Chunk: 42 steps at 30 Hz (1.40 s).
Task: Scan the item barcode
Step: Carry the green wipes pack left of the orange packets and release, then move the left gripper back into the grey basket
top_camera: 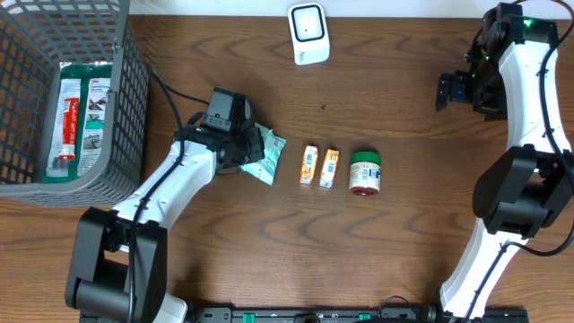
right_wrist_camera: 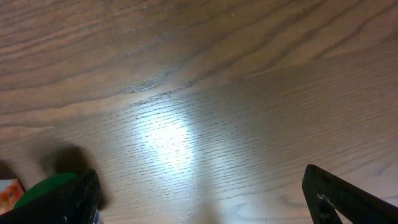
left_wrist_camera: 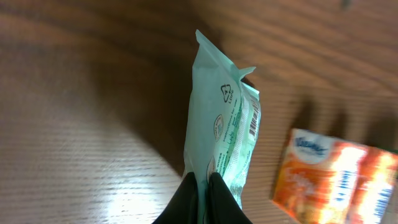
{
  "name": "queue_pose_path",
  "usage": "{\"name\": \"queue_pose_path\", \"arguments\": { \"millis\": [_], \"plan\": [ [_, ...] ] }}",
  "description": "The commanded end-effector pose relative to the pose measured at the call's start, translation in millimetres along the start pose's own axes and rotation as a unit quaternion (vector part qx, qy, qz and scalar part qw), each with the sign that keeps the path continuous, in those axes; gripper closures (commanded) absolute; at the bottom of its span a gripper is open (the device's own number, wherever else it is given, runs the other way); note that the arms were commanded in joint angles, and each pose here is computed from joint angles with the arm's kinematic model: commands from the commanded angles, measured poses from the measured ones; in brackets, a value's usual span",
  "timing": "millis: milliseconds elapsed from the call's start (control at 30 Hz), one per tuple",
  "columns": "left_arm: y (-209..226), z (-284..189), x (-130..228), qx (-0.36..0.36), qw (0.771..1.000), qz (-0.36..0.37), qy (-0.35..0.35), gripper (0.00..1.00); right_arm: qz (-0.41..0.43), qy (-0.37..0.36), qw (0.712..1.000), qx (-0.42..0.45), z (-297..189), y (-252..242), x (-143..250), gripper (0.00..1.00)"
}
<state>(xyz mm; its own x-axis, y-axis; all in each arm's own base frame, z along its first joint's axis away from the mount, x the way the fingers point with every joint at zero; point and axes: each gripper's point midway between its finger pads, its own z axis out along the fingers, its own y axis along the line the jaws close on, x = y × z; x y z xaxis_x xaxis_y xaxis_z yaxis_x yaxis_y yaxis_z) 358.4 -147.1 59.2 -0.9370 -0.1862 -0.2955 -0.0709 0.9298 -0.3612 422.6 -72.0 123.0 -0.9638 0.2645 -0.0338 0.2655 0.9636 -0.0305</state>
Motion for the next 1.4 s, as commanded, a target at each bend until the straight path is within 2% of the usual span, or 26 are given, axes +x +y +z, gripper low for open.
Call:
{"name": "queue_pose_path", "arguments": {
  "millis": [0, 500, 533, 600, 767, 967, 1067, 1233, 1367],
  "plan": [
    [12.2, 8.5, 4.5, -0.025, 1.000, -0.018, 0.002, 0.93, -0.003, -0.005, 1.000, 0.003, -2.1, -1.0, -2.5, 0.01],
    [11.4, 12.0, 8.6, -0.020, 1.000, -0.019, 0.012, 0.92, -0.003, -0.005, 1.000, 0.003, -2.1, -1.0, -2.5, 0.01],
    [11.7, 12.0, 9.1, -0.021, 1.000, -0.019, 0.013, 0.86, -0.003, -0.005, 1.000, 0.003, -2.1, -1.0, -2.5, 0.01],
    [11.4, 12.0, 10.3, -0.019, 0.999, -0.020, 0.016, 0.51, -0.003, -0.005, 1.000, 0.003, -2.1, -1.0, -2.5, 0.01],
    [-1.1, -4.9, -6.9, 0.001, 1.000, -0.016, -0.011, 0.36, -0.003, -0.005, 1.000, 0.003, -2.1, -1.0, -2.5, 0.01],
    [-28.6, -91.9, -75.2, 0.040, 0.992, -0.012, -0.122, 0.34, -0.003, -0.005, 1.000, 0.003, -2.1, -1.0, -2.5, 0.01],
    [-23.6, -153.5, -103.7, 0.016, 0.986, -0.009, -0.163, 0.33, -0.003, -0.005, 1.000, 0.003, -2.1, -1.0, -2.5, 0.01],
    [16.4, -251.0, -139.4, -0.071, 0.970, -0.026, -0.232, 0.28, -0.003, -0.005, 1.000, 0.003, -2.1, -1.0, -2.5, 0.01],
    [76.5, -318.7, -162.9, -0.156, 0.933, -0.091, -0.310, 0.27, -0.003, -0.005, 1.000, 0.003, -2.1, -1.0, -2.5, 0.01]
  ]
}}
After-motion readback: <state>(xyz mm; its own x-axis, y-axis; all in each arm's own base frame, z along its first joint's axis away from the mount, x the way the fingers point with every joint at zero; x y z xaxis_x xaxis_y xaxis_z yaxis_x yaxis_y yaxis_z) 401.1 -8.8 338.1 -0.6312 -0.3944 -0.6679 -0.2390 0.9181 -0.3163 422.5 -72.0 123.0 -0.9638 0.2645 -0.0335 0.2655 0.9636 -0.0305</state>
